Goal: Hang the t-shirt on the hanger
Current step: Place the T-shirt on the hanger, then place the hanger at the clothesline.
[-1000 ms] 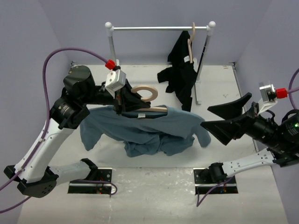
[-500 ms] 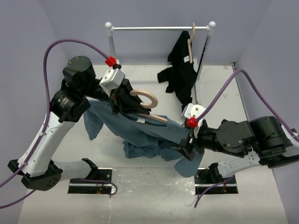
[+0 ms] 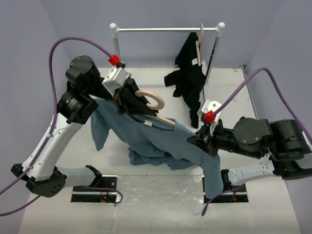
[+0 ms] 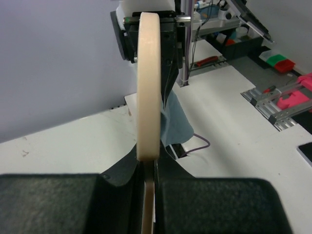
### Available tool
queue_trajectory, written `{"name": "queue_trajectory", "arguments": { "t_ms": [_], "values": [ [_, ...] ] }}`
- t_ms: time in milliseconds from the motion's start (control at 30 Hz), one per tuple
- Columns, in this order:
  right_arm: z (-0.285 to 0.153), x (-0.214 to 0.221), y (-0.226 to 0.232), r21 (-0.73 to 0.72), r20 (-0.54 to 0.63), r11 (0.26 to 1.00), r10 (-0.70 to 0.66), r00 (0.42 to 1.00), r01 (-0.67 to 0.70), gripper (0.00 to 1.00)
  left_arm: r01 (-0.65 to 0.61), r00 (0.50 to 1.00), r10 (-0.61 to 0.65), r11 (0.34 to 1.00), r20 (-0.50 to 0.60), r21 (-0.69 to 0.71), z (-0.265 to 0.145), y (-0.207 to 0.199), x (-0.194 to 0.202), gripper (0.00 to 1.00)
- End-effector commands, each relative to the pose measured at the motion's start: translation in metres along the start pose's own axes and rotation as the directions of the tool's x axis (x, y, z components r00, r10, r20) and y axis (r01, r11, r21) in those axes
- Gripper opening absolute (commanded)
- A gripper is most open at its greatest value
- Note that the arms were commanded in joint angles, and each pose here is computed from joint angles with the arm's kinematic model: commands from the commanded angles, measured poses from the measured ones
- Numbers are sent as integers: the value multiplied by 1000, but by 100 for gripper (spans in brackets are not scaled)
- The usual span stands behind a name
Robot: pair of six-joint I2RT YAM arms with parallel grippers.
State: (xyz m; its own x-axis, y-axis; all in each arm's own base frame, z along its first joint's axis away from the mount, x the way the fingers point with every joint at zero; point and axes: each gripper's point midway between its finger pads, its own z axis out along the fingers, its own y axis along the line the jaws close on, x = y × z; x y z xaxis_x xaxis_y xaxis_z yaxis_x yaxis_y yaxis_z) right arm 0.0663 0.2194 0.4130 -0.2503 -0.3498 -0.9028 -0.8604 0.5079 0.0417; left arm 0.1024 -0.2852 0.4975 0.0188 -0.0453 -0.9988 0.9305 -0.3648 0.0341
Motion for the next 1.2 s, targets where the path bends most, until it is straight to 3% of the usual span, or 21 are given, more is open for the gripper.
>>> {"name": "queue_trajectory", "arguments": {
  "t_ms": [0, 33, 67, 100, 133, 167, 200, 233, 267, 300, 333, 367, 467, 633, 700, 867, 1033, 1167],
  "values": [
    [25, -14, 0, 19, 35, 999, 46, 998, -47, 0, -70, 997, 73, 993, 28, -97, -5, 17, -22, 14],
    [31, -18, -7, 50, 60, 995, 82, 995, -85, 0, -66, 996, 78, 954, 31, -291, -15, 49, -28, 58],
    [36, -21, -13, 76, 82, 990, 111, 990, -117, 0, -51, 997, 70, 888, 25, -457, -28, 77, -29, 90],
    [41, -23, -20, 110, 103, 983, 133, 986, -145, 0, -24, 998, 55, 804, 33, -594, -43, 99, -31, 100],
    [46, -26, -27, 151, 131, 972, 160, 978, -179, 0, 33, 997, 34, 629, 71, -777, -74, 124, -38, 100],
    [49, -29, -33, 178, 154, 962, 179, 972, -206, 0, 93, 994, 23, 385, 110, -918, -116, 145, -38, 100],
    [52, -33, -42, 230, 188, 945, 191, 963, -233, 0, 125, 991, 27, 201, 133, -972, -149, 151, -35, 100],
    [56, -38, -56, 311, 244, 907, 213, 946, -284, 0, 177, 983, 51, -27, 176, -984, -190, 146, -31, 100],
    [60, -39, -62, 337, 260, 889, 230, 938, -311, 0, 194, 979, 96, -202, 178, -960, -223, 138, -29, 100],
    [65, -41, -68, 363, 277, 869, 245, 929, -337, 0, 214, 975, 142, -367, 173, -905, -254, 125, -26, 100],
    [66, -42, -72, 369, 291, 860, 253, 923, -353, 0, 245, 965, 197, -436, 174, -866, -273, 99, -30, 100],
    [74, -46, -80, 401, 315, 836, 258, 913, -374, 0, 237, 969, 195, -532, 155, -813, -290, 93, -9, 100],
    [84, -50, -100, 452, 375, 773, 288, 881, -445, 0, 257, 961, 233, -551, 148, -794, -302, 59, 3, 100],
    [80, -63, -132, 492, 471, 709, 270, 839, -505, 0, 178, 983, 132, -572, 124, -800, -306, 41, 42, 100],
    [74, -71, -147, 520, 515, 678, 236, 824, -520, 0, 125, 992, 60, -520, 109, -845, -297, 43, 62, 100],
    [61, -90, -190, 595, 595, 587, 136, 792, -549, 0, 71, 986, -126, -281, 111, -957, -252, 58, 130, 100],
    [84, -95, -220, 586, 666, 557, 82, 741, -588, 0, 92, 982, -142, -230, 127, -969, -246, 47, 189, 100],
    [117, -90, -227, 580, 679, 550, 81, 729, -601, 0, 91, 989, -96, -203, 112, -975, -246, 37, 201, 100]
  ]
}}
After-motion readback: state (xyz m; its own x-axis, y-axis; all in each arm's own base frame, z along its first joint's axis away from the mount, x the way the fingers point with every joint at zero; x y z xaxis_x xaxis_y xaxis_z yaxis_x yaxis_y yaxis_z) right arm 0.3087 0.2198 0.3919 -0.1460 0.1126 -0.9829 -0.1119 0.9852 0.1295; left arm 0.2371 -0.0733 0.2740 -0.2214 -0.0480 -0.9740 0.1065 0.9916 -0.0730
